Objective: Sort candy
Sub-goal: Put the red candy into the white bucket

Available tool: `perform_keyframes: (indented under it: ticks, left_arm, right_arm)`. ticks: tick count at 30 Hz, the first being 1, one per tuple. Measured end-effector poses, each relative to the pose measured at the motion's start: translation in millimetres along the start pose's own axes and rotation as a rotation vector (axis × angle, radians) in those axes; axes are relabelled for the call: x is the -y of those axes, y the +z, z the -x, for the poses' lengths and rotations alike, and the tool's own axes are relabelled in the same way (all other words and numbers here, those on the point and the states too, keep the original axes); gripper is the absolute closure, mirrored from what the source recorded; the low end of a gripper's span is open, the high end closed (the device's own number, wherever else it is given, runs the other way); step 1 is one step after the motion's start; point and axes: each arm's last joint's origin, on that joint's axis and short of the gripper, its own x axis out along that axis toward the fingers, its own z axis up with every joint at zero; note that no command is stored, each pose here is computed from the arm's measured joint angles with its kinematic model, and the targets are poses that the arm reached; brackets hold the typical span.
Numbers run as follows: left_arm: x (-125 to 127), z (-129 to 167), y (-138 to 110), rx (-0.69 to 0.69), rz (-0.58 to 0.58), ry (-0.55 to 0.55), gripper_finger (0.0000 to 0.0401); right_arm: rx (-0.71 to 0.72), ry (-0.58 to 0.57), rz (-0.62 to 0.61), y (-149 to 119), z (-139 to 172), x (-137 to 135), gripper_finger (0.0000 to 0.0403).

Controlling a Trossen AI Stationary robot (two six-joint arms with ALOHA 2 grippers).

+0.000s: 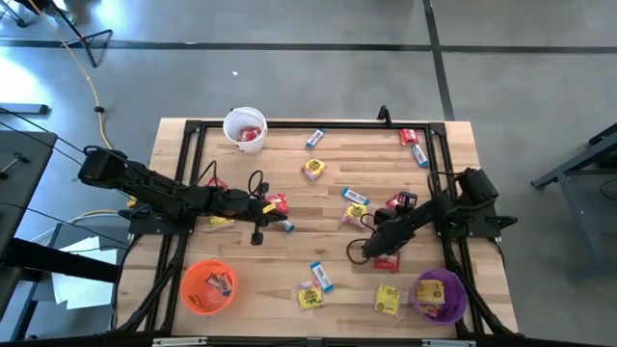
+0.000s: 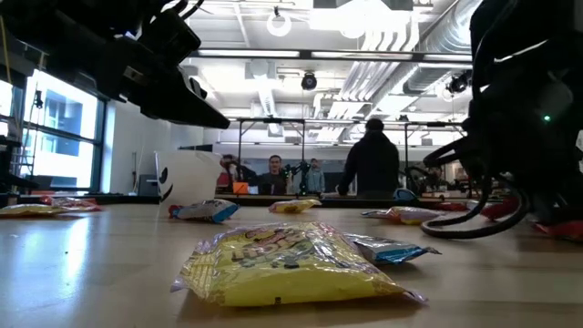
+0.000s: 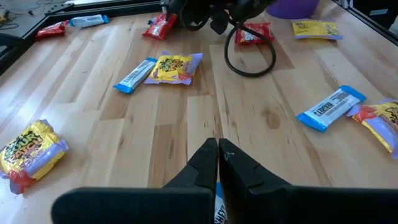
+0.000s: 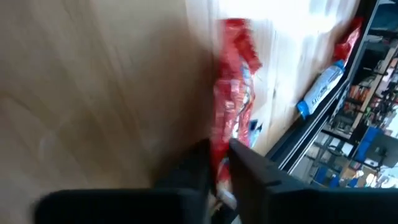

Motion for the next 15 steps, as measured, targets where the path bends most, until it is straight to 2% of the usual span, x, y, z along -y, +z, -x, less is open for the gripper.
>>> perform_keyframes:
  ticks: [2, 6, 11, 15]
  left_arm:
    - [0, 0, 0, 0.0, 0.0, 0.0, 0.0401]
    - [0, 0, 1, 0.006, 0.001, 0.001, 0.0401]
    - [0, 0, 2, 0.021, 0.002, 0.002, 0.0401]
    - [1, -5, 6, 0.096, -0.006, -0.011, 0.0401]
  right_arm:
    - [0.017, 0.0, 0.009, 0, 3, 1, 0.0392]
    - [0.084, 0.037, -0.048, -1, 18, 6, 0.0389]
    - [0.28, 0.116, -0.115, -2, 49, 13, 0.0398]
    - [0.504, 0.221, -0.197, 0, 72, 17, 0.0401]
